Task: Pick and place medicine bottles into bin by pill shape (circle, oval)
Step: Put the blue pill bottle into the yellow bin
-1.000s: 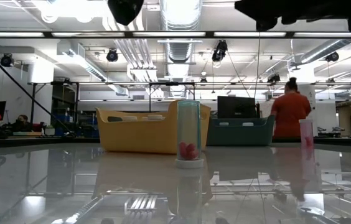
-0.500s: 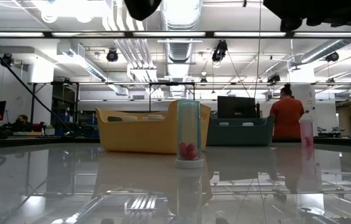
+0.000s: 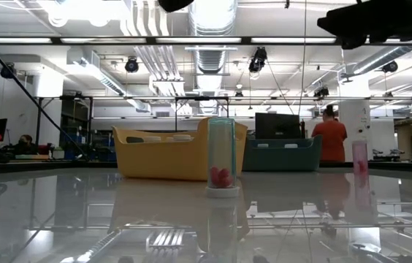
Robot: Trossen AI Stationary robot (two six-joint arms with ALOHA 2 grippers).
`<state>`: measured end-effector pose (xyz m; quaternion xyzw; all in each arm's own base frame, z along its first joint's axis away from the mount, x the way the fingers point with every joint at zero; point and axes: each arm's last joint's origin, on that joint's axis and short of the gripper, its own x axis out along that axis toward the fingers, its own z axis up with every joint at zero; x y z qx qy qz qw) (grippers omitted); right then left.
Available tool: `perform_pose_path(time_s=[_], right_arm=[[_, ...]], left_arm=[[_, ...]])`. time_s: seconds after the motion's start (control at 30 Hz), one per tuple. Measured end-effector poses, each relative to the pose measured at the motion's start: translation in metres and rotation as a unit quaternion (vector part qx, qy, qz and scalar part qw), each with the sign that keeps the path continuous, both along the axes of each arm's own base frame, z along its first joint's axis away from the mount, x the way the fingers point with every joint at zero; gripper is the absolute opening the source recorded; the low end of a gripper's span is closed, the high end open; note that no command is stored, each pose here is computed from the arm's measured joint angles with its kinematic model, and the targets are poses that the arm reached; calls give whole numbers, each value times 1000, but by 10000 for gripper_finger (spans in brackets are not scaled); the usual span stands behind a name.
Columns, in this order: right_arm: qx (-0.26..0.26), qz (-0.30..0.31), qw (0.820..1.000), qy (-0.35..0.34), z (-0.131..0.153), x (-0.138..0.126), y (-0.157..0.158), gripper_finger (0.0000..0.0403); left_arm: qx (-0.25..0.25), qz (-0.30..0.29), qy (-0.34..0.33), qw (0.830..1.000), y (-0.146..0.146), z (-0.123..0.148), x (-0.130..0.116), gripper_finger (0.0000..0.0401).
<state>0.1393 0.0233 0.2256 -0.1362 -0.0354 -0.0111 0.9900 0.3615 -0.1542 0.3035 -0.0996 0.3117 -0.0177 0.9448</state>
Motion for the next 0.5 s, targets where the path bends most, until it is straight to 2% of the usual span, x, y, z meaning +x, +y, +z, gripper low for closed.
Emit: perform_pose_path(time_s=[0.17,0.3,0.43,0.5], right_arm=[[-26,-10,1000,-15,11,0,0,166],[-32,10,999,-38,24,-1,1,166],[-35,34,998,-38,25,-1,2,166],[-41,32,998,-34,23,-1,2,166]], left_arm=[[-4,4,71,997,-6,-4,6,160],[-22,-22,93,995,-14,-12,18,160],[-55,-65,125,989,-21,-25,25,160],[-69,-66,132,987,-22,-29,27,160]])
